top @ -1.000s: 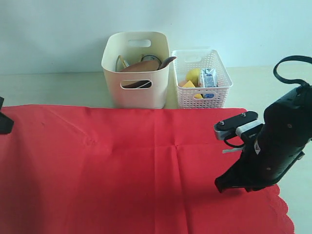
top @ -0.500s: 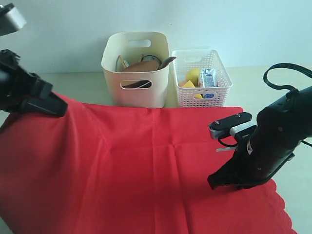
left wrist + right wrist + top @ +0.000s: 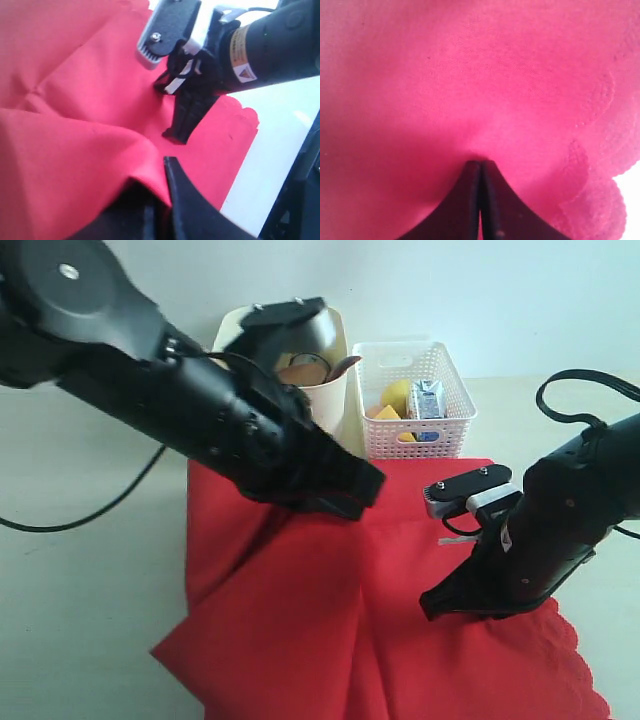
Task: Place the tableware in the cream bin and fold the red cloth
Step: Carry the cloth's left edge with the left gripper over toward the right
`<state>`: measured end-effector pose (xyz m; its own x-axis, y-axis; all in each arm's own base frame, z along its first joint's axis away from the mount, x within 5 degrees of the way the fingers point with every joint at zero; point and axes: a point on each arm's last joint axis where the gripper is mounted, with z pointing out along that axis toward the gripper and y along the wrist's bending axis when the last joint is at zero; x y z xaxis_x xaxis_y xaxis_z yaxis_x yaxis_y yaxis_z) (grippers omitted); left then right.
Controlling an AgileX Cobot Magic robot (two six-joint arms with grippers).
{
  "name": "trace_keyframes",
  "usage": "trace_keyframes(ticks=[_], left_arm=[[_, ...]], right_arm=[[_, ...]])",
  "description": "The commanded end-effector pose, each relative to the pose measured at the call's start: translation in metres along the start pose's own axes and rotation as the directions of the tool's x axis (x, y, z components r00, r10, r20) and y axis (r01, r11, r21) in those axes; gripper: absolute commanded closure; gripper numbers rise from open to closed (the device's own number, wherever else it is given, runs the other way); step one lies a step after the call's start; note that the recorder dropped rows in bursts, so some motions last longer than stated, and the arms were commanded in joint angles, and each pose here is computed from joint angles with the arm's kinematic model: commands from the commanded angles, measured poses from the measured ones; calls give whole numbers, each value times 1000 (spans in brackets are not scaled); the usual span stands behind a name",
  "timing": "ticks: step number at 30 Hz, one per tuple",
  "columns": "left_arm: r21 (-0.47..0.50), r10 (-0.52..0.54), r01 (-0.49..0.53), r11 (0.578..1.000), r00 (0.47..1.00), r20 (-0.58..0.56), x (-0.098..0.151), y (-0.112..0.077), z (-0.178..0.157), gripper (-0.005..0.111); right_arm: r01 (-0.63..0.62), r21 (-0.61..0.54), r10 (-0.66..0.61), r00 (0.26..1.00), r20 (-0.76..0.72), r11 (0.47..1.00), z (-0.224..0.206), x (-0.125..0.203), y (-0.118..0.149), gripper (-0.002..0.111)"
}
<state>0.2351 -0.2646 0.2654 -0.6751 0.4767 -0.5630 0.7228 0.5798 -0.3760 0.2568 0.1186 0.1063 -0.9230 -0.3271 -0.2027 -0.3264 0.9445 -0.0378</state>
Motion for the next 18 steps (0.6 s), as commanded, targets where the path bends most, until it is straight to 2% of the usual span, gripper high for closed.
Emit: trace_keyframes(ticks=[1, 10, 15, 18], left_arm=[[23, -5, 4, 1000, 999, 38, -13, -15, 36, 107], [57, -75, 72, 996, 995, 59, -18, -27, 99, 107], [66, -108, 102, 993, 991, 84, -18, -35, 113, 107], [67, -99, 93, 993, 991, 90, -18, -37, 114, 107]], right_arm=[[1, -20, -2, 998, -64, 1000, 14, 9, 3, 108], [37, -30, -39, 997, -65, 999, 14, 9, 3, 108], [10, 13, -9, 999, -40, 1000, 0, 7, -1, 108], [-12, 85, 16, 999, -40, 996, -18, 5, -9, 108]])
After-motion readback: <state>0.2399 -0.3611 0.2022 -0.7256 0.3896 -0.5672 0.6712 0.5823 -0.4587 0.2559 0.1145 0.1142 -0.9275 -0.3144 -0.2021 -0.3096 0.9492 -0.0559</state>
